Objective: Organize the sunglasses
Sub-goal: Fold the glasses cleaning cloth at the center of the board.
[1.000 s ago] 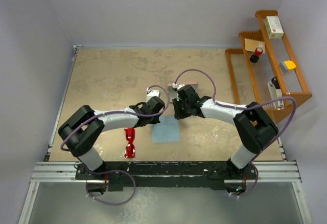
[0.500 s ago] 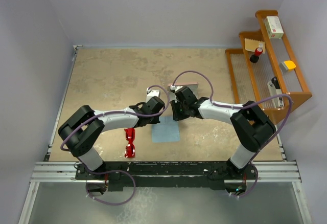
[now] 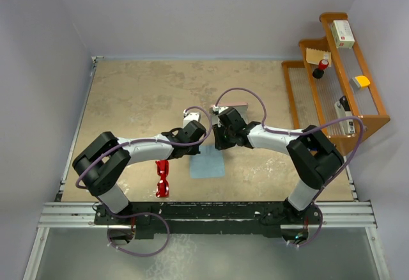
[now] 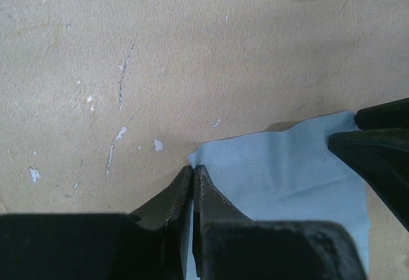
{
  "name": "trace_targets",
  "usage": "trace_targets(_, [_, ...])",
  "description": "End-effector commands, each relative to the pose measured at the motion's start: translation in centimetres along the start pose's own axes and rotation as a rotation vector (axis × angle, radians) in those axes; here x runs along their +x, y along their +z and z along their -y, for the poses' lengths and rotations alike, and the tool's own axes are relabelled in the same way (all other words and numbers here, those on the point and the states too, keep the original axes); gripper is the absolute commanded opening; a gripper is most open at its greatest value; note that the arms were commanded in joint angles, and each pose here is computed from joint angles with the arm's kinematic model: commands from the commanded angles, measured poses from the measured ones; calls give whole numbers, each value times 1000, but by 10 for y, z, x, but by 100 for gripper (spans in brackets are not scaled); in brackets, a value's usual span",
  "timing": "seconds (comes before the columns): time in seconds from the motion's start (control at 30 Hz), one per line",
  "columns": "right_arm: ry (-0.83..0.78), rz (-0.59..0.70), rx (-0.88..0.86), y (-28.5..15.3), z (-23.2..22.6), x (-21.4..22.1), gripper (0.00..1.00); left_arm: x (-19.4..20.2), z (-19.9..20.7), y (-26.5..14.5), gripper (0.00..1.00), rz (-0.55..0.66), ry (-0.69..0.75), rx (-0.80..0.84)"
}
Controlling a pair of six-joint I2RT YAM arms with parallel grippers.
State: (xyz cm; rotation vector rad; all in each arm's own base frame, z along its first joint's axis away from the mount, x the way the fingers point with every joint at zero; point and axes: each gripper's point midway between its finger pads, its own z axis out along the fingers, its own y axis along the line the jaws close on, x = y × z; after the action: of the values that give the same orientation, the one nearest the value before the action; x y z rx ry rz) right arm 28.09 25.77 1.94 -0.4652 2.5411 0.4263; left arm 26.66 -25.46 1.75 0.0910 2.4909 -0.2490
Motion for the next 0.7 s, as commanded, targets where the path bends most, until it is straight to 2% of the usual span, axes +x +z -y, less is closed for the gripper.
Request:
trace_targets(0.0, [-3, -21, 22, 5, 2, 4, 32, 42, -18, 1, 0, -139, 34, -39])
trace_targets(0.07, [-6, -26, 18, 5, 2, 5, 30, 42, -18, 1, 0, -139, 35, -38])
trace_targets(0.17, [-4, -32, 8, 5, 0, 8, 22, 42, -18, 2, 0, -140, 36, -40])
trace_targets(0.37, [-4, -29, 15, 3, 2, 9, 16, 42, -17, 4, 0, -142, 36, -37])
trace_targets(0.57, [-5, -4, 13, -1, 1, 2, 1, 43, -16, 5, 0, -144, 39, -37])
trace_targets(0.67, [-10, 12, 8, -5, -1, -2, 0, 40, -16, 4, 0, -137, 41, -38])
